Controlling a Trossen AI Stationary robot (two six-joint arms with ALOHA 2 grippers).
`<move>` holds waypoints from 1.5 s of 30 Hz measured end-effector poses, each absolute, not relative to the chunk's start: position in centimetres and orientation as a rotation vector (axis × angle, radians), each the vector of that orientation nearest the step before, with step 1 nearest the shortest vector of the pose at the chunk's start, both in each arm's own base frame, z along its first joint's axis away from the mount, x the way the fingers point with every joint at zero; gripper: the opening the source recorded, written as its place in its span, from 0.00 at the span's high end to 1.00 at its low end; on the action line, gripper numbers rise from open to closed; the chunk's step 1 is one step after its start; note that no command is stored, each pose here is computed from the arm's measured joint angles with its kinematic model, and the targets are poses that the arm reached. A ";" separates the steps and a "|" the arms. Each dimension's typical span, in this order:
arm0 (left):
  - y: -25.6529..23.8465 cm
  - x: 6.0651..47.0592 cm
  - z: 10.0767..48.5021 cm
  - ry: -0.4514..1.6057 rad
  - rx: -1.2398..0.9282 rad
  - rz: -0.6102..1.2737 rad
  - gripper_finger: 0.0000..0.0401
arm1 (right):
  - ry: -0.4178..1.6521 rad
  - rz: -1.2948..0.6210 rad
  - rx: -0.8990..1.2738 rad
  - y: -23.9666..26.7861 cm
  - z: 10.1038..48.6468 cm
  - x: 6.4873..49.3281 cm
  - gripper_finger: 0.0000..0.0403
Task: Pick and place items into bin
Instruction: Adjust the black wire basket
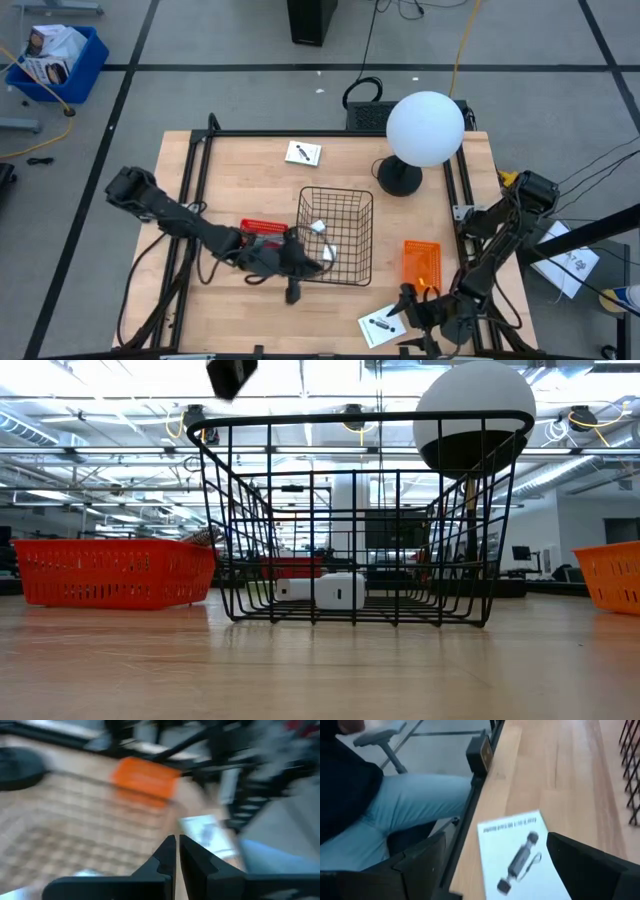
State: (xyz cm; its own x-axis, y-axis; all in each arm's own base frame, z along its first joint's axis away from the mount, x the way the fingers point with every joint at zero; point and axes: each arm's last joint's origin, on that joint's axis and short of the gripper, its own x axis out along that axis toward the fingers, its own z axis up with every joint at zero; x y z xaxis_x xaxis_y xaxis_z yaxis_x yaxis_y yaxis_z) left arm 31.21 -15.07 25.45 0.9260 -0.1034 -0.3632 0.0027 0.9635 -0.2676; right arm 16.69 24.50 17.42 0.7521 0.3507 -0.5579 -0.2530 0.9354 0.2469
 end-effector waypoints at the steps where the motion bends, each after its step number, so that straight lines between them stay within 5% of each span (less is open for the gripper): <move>1: -15.7 31.1 25.7 0.365 -0.280 -0.100 0.94 | 0.649 0.325 0.168 24.4 17.1 16.6 0.16; 7: -19.3 30.8 24.9 0.328 -0.252 -0.289 0.94 | 0.716 0.259 0.232 23.1 15.1 15.8 0.16; 21: -22.3 35.2 17.4 0.626 -0.309 -0.421 0.94 | 0.740 0.226 0.425 23.7 14.7 14.2 0.16; 30: -22.9 35.8 19.2 0.858 -0.020 -0.086 0.94 | 0.706 0.217 0.404 23.8 14.8 14.1 0.16; 45: -19.9 37.9 20.1 0.785 -0.060 0.100 0.94 | 0.644 0.194 0.312 23.6 14.9 14.2 0.16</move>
State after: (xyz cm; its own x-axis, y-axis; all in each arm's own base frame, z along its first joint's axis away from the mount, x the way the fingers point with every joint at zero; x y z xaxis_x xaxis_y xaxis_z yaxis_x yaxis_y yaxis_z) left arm 37.89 -19.85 20.14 0.7032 0.0674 -0.7078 -0.1123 0.9935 -0.0169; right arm 14.18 23.64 14.89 0.7838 0.2726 -0.5580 -0.0805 0.9355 0.3439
